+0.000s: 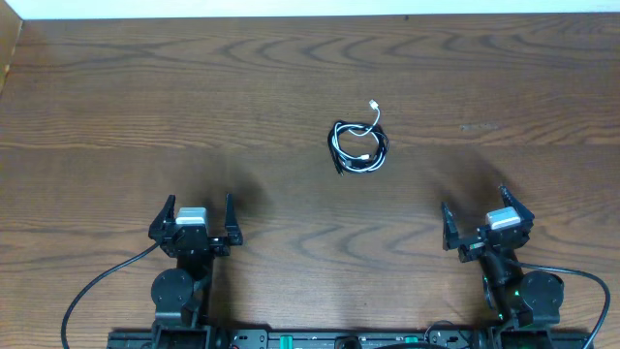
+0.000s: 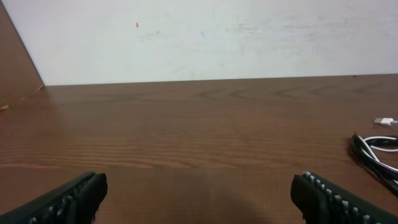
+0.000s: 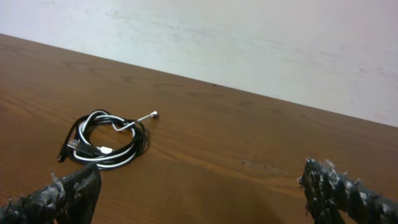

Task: Untangle cables

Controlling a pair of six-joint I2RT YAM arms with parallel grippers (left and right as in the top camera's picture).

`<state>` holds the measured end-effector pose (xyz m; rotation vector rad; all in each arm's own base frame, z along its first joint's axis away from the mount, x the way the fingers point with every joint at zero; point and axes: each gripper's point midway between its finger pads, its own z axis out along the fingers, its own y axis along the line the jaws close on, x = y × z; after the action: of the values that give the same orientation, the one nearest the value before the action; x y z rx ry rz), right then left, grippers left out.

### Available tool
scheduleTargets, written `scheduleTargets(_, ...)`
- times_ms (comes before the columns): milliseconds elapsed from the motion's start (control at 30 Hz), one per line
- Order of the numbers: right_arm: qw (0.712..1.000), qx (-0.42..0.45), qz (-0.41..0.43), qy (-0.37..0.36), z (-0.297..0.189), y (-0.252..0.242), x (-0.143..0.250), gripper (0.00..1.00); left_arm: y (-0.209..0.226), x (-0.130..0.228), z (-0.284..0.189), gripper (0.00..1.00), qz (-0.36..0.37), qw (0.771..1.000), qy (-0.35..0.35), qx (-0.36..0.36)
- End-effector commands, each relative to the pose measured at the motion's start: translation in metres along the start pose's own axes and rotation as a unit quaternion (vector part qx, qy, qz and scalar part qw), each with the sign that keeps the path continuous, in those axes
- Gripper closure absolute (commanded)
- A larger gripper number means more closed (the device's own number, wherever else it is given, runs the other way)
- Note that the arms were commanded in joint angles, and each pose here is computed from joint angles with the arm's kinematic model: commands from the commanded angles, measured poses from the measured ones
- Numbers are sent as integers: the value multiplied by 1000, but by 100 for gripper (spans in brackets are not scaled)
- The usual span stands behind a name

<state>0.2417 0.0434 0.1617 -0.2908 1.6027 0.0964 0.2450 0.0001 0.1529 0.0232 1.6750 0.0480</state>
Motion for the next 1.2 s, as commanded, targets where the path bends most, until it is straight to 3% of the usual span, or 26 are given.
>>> scheduleTargets(0,1000,-1,-2,-1,0,1,0,1,3,18,1,0,8,1000,28,-9)
scheduleTargets(1167,1000,0,-4,-11,0,0,-5,1,3,17,1,0,8,1000,28,-9)
